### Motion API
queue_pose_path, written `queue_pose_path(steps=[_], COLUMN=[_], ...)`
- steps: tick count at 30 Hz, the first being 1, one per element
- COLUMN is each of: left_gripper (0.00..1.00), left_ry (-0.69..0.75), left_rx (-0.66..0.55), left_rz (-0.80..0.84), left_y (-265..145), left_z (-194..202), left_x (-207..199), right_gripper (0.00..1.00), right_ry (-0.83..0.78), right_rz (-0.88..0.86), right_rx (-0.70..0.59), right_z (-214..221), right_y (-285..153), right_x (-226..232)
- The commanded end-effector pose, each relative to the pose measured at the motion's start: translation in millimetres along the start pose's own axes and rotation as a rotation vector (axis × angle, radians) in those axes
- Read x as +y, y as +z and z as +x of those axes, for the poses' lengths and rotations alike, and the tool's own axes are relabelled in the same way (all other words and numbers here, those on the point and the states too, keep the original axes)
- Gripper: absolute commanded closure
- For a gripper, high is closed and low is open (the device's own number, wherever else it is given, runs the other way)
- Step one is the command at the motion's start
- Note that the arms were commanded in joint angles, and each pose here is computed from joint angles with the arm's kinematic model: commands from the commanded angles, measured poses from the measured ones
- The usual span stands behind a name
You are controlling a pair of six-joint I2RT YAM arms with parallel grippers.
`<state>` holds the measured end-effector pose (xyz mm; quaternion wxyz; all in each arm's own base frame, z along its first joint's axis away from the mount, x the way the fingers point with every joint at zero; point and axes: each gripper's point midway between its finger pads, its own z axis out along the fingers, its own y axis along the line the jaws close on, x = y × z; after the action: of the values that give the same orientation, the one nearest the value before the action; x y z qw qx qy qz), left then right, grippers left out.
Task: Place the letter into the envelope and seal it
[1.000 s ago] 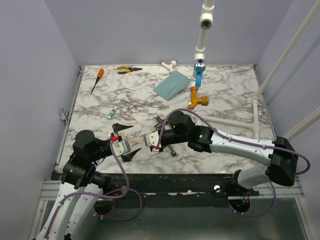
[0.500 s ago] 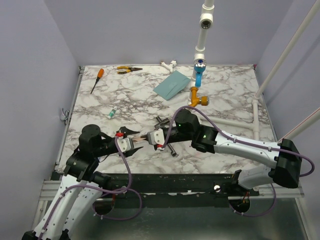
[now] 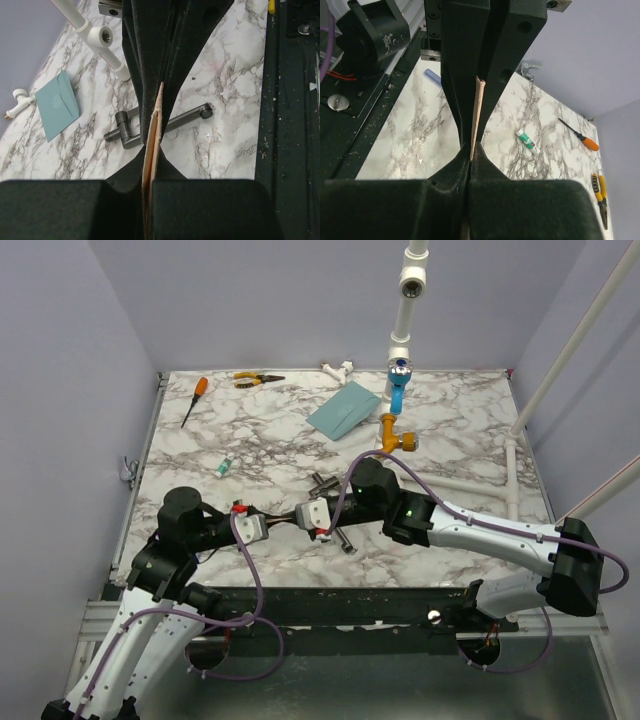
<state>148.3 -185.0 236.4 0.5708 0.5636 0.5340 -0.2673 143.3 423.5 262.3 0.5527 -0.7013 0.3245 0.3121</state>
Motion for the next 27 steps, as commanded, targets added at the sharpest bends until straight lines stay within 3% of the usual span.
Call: queue_pose_path(steps=[1,6,10,17,23,27], left_gripper=[1.00,1.00,1.00,1.00,1.00,1.00], left_ry=[0.010,-0.043,-0.105,-0.022,0.066,0.081], left_rx=[-0.022,0.031,0.095,0.150,0.268,0.328], left_rz=[0.032,-0.012,-0.051,-0.108,-0.176,-0.206], left_y=[-2.7,-1.6,0.4,-3.1,-9.0,-13.8], left_z=[-11.6,4.0,24.1,35.5,63.1,80.9], left_x=[-5.7,-0.3,4.1,17.4,33.3,35.8], right_gripper=[0.99,0.99,0.79,0.65,0.42,0.36], right_ry=[-0.004,0.096,0.155,0.233,0.254,0.290], right_rz=[0.010,0.055,0.187,0.269,0.266,0.267], right_rx=[-0.037,0.012,0.007,0.088,0.116,0.144], right_z=[-13.3,2.6,15.2,46.1,54.2,57.2], right_y=[1.9,7.7,8.2,13.4,13.4,10.1], right_x=[-4.8,-8.8,-20.6,-24.6,-20.0,-18.3])
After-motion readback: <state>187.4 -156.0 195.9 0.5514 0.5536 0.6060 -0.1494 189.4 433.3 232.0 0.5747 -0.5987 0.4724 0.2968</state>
